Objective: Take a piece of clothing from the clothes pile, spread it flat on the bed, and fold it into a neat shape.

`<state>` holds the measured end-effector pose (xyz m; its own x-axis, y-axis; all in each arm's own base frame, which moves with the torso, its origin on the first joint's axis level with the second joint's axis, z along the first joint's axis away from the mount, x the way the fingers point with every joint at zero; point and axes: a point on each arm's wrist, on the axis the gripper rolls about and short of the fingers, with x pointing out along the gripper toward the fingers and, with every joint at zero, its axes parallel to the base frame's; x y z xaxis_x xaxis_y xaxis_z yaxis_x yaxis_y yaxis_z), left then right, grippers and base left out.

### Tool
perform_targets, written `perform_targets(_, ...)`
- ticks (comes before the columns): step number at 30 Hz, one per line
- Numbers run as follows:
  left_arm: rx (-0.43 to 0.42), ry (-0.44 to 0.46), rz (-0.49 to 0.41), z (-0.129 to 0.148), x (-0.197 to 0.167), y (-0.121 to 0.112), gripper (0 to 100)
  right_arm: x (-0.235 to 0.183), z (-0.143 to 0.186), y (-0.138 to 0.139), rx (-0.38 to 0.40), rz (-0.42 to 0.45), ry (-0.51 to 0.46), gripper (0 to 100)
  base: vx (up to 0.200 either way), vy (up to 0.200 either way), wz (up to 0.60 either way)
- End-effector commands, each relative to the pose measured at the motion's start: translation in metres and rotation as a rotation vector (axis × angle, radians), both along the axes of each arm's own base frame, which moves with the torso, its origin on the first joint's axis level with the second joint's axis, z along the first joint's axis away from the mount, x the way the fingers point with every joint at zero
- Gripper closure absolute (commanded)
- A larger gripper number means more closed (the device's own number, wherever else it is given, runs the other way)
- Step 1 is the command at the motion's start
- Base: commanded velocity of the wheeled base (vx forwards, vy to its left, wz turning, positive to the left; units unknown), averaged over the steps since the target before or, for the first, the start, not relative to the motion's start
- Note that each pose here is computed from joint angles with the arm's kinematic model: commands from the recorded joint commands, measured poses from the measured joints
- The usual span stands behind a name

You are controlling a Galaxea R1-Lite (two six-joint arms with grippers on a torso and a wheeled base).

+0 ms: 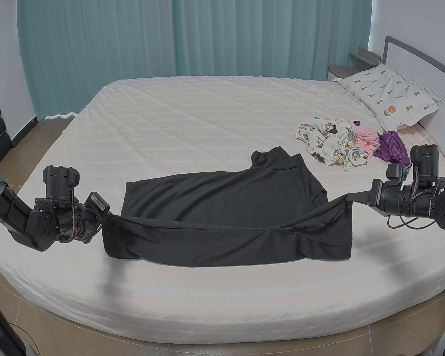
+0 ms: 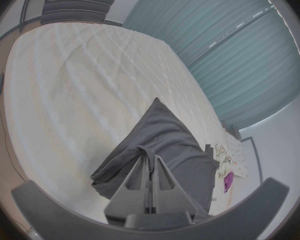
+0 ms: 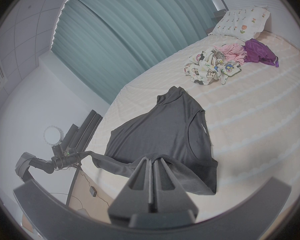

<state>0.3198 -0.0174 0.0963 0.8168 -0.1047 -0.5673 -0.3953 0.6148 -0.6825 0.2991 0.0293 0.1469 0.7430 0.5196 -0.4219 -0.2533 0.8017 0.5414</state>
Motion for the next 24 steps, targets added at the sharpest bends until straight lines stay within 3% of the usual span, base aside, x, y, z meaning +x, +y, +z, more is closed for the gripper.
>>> perform_targets(1,-0.016,-0.020,0.008,-0.002,0.011,0.000,100,0.017,-0.012,0.002,-0.005,-0.003,0.028,100,0.000,0.000,0.00)
perform_targets(24,-0.011,0.046,0.020,-0.054,0.069,-0.001,100,0.069,-0.048,0.018,-0.024,-0.007,0.076,100,0.000,0.000,0.00)
